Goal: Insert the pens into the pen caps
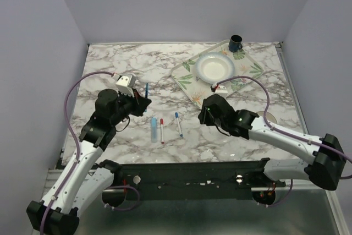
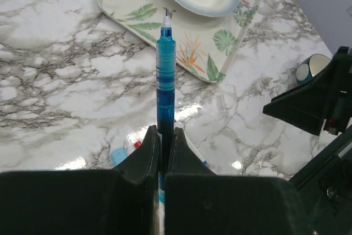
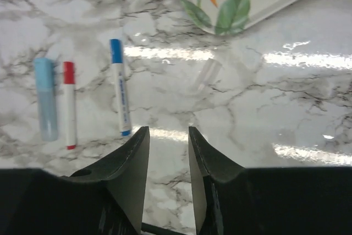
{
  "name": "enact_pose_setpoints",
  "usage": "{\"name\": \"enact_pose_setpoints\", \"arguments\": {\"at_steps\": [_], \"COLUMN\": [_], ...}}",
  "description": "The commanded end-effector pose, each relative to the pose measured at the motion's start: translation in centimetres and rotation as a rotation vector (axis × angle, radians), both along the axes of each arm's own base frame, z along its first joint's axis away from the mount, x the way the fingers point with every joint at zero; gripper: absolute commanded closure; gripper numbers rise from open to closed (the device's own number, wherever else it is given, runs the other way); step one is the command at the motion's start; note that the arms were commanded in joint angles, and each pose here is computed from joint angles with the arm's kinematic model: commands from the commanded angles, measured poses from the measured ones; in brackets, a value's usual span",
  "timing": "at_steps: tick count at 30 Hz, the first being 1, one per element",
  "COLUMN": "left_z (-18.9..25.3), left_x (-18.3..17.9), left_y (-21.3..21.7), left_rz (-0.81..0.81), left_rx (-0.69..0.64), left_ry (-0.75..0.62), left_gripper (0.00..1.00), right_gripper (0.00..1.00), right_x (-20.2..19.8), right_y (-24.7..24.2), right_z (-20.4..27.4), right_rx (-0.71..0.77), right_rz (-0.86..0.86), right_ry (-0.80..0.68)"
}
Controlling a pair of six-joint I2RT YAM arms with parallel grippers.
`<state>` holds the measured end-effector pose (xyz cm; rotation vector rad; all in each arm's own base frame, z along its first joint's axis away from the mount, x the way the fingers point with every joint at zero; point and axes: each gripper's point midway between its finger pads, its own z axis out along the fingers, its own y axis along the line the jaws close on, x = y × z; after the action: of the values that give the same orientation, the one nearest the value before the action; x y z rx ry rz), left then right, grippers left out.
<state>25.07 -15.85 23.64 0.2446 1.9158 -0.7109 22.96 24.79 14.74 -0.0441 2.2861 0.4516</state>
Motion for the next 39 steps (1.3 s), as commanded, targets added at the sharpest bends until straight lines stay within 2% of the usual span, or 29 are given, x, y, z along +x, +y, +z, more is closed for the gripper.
{"name": "enact_pose_setpoints", "arguments": {"at_steps": [1, 4, 10, 19, 25, 39], "left_z": [1.1, 1.1, 0.8, 0.9, 0.9, 0.9], "left_x": [0.5, 0.6, 0.6, 0.6, 0.7, 0.6], "left_y": [2.0, 1.9, 1.8, 1.5, 1.4, 1.4], "left_rz": [0.103, 0.102, 0.091, 0.080, 0.075, 0.069], "left_rx": [0.032, 0.025, 0.033, 0.025, 0.022, 0.021], "left_ry": [-0.078, -0.080, -0.064, -0.070, -0.071, -0.068], "left_gripper": [1.00, 1.00, 1.00, 1.00, 1.00, 1.00], "right_gripper": [0.60, 0.61, 0.61, 0.61, 0.61, 0.62], "right_x": [1.8, 2.7, 4.4, 5.5, 5.8, 6.5], "right_y": [-2.9, -2.7, -1.3, -0.4, -1.4, -2.2], "right_z": [-4.8, -7.3, -10.2, -11.2, -12.6, -14.2], "right_rx": [-0.096, -0.108, -0.130, -0.121, -0.193, -0.244], "right_rz": [-0.098, -0.111, -0.121, -0.144, -0.203, -0.259], "right_ry": [0.145, 0.223, 0.288, 0.305, 0.337, 0.361]}}
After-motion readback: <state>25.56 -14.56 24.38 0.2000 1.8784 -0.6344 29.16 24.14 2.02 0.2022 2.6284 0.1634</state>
